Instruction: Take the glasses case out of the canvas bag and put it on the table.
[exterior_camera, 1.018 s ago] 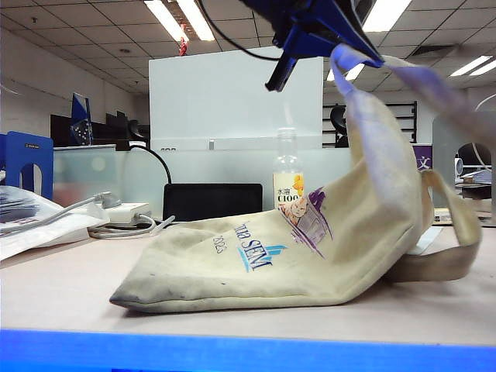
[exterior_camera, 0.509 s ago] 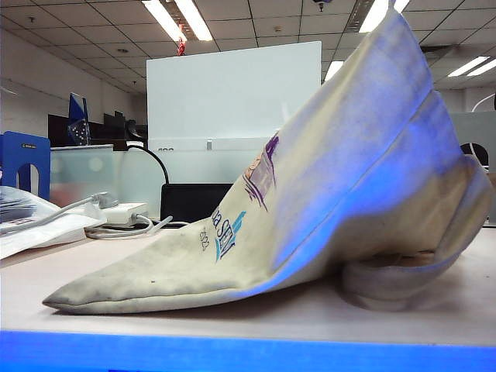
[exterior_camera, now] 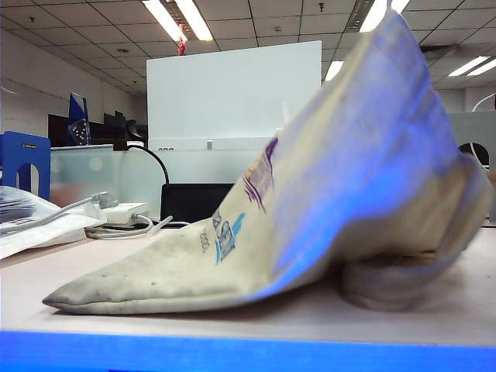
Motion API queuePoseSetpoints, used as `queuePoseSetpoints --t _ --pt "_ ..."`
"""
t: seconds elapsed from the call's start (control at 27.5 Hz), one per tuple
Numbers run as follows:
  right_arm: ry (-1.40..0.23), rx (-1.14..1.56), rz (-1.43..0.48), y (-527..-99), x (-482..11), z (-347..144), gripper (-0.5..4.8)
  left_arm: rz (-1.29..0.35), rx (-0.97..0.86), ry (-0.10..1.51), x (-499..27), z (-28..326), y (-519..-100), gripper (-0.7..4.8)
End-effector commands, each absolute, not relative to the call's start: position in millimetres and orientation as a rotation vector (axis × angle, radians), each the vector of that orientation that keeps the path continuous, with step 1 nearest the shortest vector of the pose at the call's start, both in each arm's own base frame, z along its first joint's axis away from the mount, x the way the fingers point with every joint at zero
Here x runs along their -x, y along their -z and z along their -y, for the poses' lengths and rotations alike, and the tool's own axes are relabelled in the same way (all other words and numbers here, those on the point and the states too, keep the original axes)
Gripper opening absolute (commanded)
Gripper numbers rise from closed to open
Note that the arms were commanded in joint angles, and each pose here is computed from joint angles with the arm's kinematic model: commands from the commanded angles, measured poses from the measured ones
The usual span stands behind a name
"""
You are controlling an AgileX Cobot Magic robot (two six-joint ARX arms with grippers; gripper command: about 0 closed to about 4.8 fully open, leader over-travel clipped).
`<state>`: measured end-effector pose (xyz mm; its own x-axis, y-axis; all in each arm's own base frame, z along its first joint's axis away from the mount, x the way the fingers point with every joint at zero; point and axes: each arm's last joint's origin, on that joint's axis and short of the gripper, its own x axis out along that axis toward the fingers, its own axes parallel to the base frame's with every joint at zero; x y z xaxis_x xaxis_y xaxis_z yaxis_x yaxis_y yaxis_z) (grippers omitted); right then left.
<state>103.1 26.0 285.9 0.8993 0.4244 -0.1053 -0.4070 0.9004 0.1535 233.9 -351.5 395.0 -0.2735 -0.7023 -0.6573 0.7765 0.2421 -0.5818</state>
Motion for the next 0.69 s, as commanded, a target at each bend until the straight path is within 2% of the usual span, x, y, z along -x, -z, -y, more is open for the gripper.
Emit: queuePoseSetpoints --t 0.04,0.18,0.22,0.25,0.29,0.33,0.47,0.62,0.69 --pt "-0.437 -0.105 -0.083 -291.7 -103.4 -26.1 4.36 -1.194 -0.042 1.512 -225.9 351.8 -401.0 1.63" --pt "-0.438 -0.104 -0.074 -292.4 -104.8 -26.3 4.36 -1.213 -0.026 1.6 -213.7 358.5 -402.2 1.74" --pt "-0.441 -0.103 -0.073 -292.6 -104.8 -26.4 4.36 -1.212 -0.031 1.605 -211.6 359.8 -402.3 2.39" --pt "-0.441 -0.103 -0.074 -292.4 -104.8 -26.4 4.36 -1.207 -0.032 1.603 -212.0 360.0 -402.4 2.72" --pt "-0.441 -0.104 -0.077 -292.2 -104.8 -26.4 4.36 -1.185 -0.031 1.593 -214.1 360.7 -403.2 3.32" --pt "-0.445 -0.104 -0.078 -292.1 -104.7 -26.5 4.36 -1.173 -0.022 1.592 -215.2 361.1 -404.6 3.5" --pt "-0.481 -0.105 -0.08 -292.0 -104.3 -27.6 4.36 -1.116 0.078 1.604 -229.1 360.0 -412.8 3.5" --pt "-0.541 -0.106 -0.094 -290.7 -103.3 -30.5 4.36 -0.941 0.146 1.646 -237.9 369.5 -426.3 3.5" --pt "-0.551 -0.105 -0.093 -290.8 -102.9 -31.9 4.36 -0.919 0.19 1.643 -241.5 374.6 -428.1 3.51"
